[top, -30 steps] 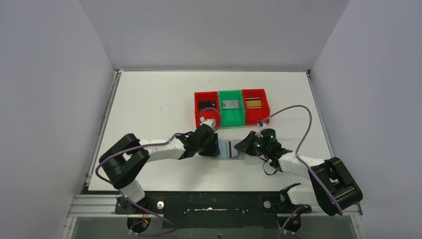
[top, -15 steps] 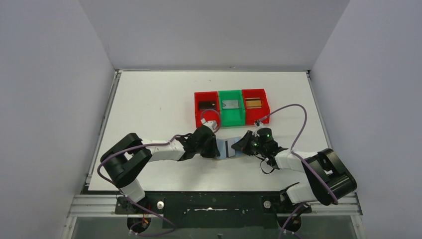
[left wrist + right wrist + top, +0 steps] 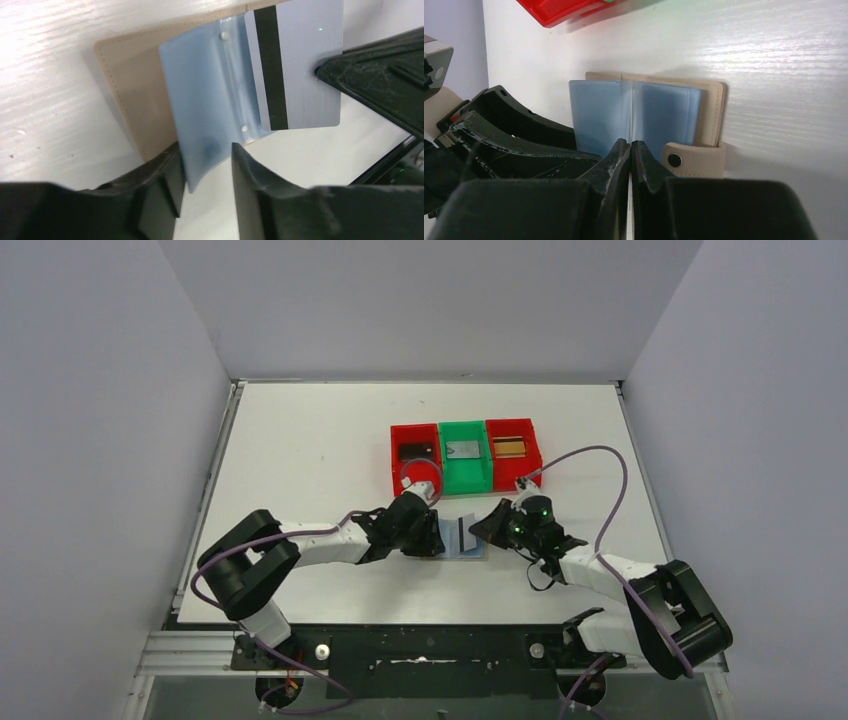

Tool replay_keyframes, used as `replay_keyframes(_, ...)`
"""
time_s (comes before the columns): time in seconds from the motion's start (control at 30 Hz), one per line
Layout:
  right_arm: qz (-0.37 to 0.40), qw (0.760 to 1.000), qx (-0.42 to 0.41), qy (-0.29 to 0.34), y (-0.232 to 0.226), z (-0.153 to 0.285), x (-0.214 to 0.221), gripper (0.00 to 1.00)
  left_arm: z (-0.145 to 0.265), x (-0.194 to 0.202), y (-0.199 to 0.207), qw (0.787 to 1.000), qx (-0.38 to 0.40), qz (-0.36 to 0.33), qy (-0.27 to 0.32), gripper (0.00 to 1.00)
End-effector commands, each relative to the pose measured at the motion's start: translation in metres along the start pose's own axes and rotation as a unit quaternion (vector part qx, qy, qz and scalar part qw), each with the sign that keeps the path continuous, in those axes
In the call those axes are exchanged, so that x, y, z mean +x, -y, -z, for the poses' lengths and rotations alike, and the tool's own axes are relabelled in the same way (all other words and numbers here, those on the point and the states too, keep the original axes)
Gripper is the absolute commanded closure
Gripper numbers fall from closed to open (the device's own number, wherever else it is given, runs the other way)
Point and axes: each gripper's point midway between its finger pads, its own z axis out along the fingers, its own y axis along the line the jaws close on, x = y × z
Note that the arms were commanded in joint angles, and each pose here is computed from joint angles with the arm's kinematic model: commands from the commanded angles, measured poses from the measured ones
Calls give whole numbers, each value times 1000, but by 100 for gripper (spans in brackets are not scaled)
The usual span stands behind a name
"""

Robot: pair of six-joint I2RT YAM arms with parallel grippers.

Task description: Take the credit cards out of the card holder

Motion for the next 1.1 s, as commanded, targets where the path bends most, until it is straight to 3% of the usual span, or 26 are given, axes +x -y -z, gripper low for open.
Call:
replay_keyframes(0.0,43,999,-12,31,-15,2,-22,100,13,-16,1,999,-10,-6,31,56)
replay_keyframes(0.1,48,998,-26,23,-18,0,-19,100,23,-33,12,998,1,-6,60,48)
replay_keyframes(0.4,65,997,-35,5,-27,-8,-11,100,40,-54,21,994,18,1,106,44)
replay_keyframes(0.73,186,977,-59,89,-53,1,-37,100,58,-76,11,990,33,21,135,43)
replay_keyframes(0.9,297,936,-67,177,-74,22,-66,100,94,-104,-21,980,29,53,188,38)
replay_keyframes(1.07,456,851,-42,258,-92,53,-103,100,137,-116,-63,970,2,74,231,22)
